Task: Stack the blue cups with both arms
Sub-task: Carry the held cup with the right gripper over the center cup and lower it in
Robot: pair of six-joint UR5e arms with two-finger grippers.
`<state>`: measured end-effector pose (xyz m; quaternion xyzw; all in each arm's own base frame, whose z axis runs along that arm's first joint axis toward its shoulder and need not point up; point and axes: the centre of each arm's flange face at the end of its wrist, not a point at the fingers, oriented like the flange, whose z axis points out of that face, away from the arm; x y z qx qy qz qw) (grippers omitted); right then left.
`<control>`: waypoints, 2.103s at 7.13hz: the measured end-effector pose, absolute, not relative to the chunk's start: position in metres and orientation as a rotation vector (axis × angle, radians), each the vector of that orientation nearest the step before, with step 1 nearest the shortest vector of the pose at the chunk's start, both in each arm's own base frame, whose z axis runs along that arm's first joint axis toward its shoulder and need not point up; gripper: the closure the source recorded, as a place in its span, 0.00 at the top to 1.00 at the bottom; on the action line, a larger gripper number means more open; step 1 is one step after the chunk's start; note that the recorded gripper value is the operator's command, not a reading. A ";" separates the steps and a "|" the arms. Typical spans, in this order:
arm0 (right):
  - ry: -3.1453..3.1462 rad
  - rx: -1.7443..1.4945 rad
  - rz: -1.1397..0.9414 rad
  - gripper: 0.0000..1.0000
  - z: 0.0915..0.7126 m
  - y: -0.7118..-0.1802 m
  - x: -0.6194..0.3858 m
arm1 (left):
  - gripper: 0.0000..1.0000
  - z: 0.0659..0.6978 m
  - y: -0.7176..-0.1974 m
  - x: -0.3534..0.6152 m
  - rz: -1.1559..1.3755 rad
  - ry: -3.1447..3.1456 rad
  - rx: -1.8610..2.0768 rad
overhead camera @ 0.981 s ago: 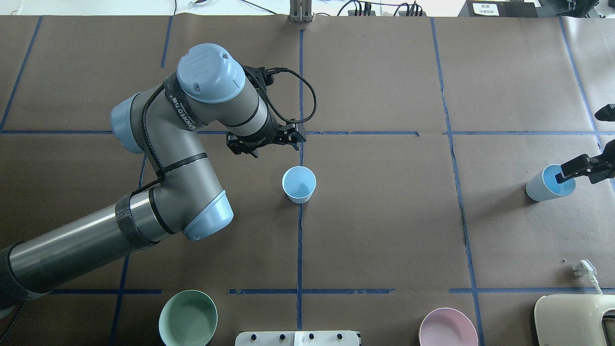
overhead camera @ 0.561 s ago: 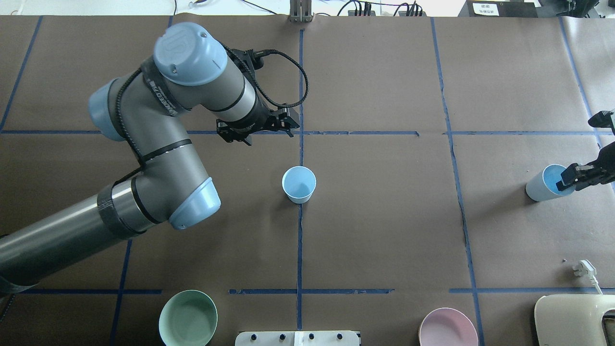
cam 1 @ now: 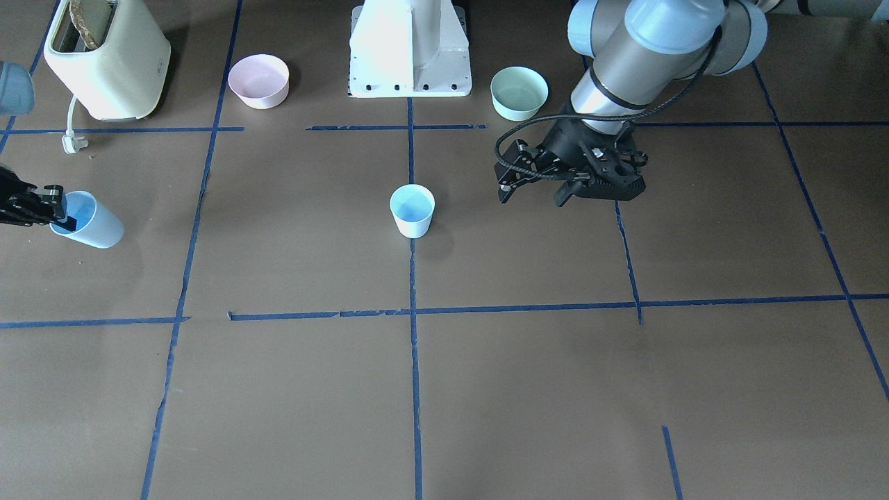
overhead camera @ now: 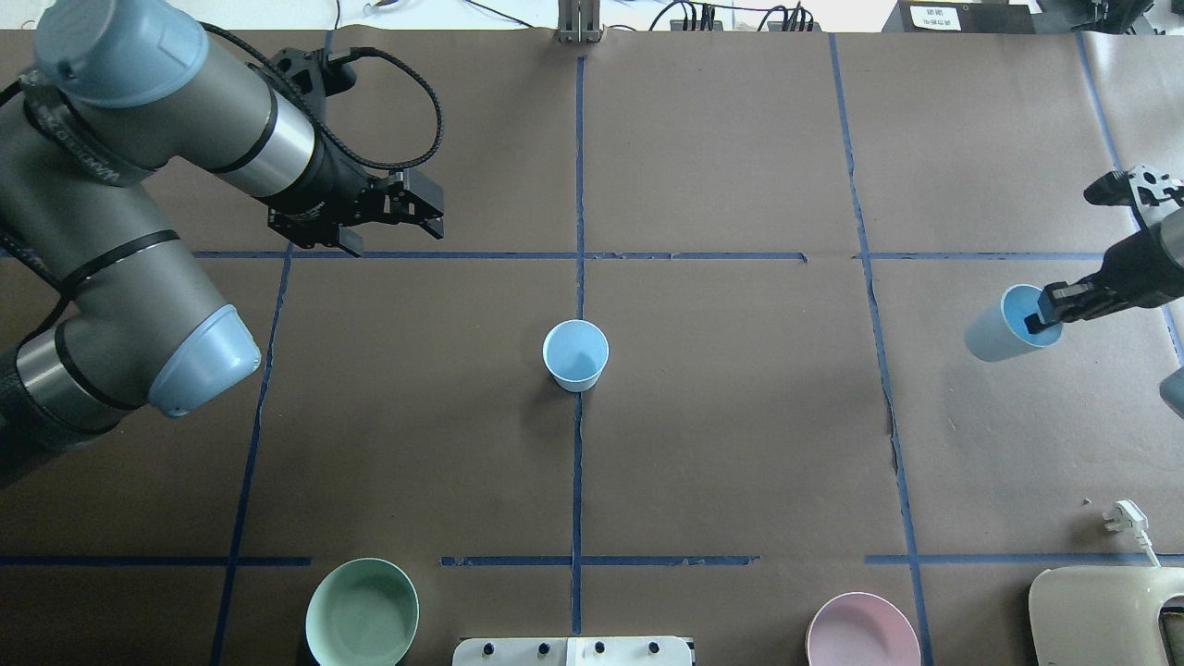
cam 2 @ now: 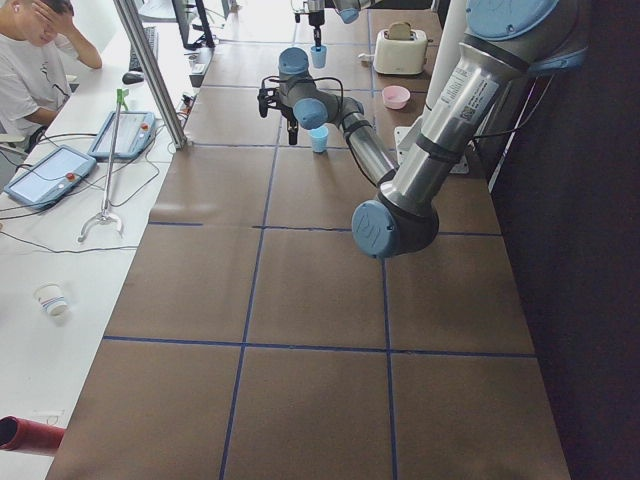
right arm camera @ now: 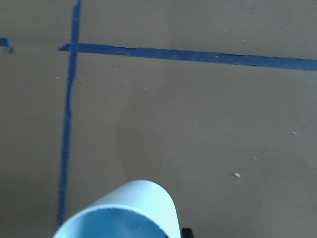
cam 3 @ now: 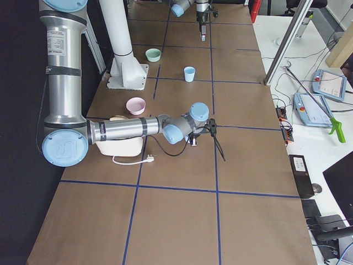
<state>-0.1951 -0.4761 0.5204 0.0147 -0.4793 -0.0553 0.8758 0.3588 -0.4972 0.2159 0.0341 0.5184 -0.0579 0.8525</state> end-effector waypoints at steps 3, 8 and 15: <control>-1.109 -0.073 -0.002 0.00 0.305 -0.505 -0.327 | 1.00 0.242 -0.492 0.349 -0.113 1.066 0.068; -1.067 -0.086 0.156 0.00 0.176 -0.464 -0.474 | 1.00 0.258 -0.489 0.347 -0.113 1.057 0.068; -1.039 -0.089 0.143 0.37 0.177 -0.445 -0.509 | 1.00 0.257 -0.488 0.349 -0.112 1.059 0.065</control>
